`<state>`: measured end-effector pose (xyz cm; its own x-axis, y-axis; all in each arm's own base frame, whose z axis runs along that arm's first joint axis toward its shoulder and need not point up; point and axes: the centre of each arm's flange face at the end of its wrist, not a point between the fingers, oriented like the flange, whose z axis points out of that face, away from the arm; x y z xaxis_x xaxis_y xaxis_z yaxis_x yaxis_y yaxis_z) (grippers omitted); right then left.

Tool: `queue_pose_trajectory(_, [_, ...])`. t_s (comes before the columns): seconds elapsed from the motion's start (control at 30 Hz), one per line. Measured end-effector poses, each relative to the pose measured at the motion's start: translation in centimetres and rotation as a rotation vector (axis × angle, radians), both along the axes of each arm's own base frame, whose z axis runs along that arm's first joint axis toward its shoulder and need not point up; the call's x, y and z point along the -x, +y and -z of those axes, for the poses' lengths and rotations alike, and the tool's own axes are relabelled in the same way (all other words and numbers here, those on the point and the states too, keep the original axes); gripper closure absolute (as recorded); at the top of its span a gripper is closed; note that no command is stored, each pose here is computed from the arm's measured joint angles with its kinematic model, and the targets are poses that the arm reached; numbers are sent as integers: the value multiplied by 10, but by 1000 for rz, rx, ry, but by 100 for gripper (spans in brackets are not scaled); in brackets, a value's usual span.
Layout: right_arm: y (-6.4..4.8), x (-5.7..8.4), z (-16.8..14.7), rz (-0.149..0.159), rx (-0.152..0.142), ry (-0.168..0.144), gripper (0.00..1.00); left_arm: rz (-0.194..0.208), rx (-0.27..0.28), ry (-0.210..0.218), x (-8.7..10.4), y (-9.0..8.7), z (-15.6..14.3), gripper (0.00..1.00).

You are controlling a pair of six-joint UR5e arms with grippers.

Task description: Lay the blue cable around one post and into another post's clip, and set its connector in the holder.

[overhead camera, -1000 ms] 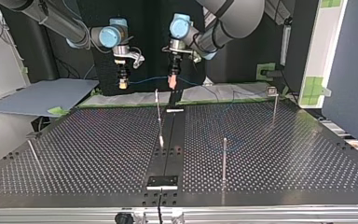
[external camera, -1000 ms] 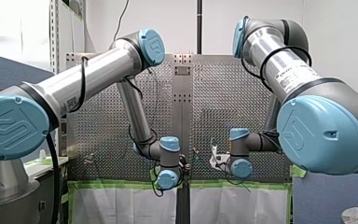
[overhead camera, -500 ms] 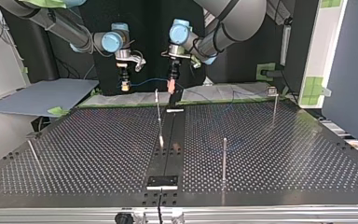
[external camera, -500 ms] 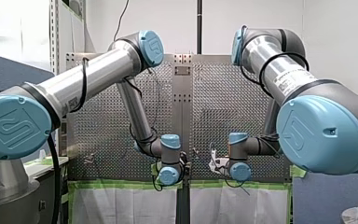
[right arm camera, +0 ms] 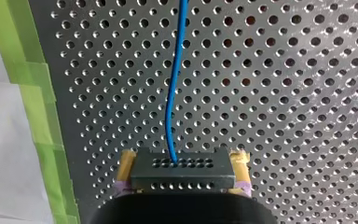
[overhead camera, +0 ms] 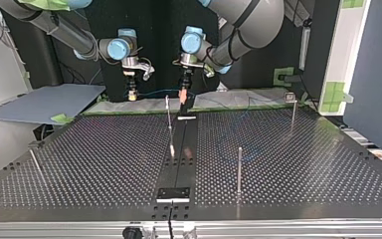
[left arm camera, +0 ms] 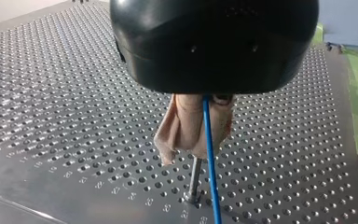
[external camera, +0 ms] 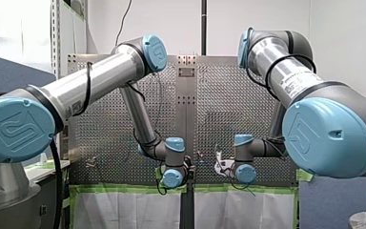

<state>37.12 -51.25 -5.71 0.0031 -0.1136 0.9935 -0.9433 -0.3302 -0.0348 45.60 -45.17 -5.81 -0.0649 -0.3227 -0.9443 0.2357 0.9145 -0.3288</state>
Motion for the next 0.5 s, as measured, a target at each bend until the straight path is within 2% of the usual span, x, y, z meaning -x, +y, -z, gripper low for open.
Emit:
queue_pose_trajectory(0.17, [-8, 3, -2, 7, 6, -3, 100, -3, 14, -1, -3, 0, -2, 98])
queue_pose_trajectory(0.5, [-21, 13, -5, 22, 11, -5, 100, -18, -2, -5, -2, -1, -3, 98])
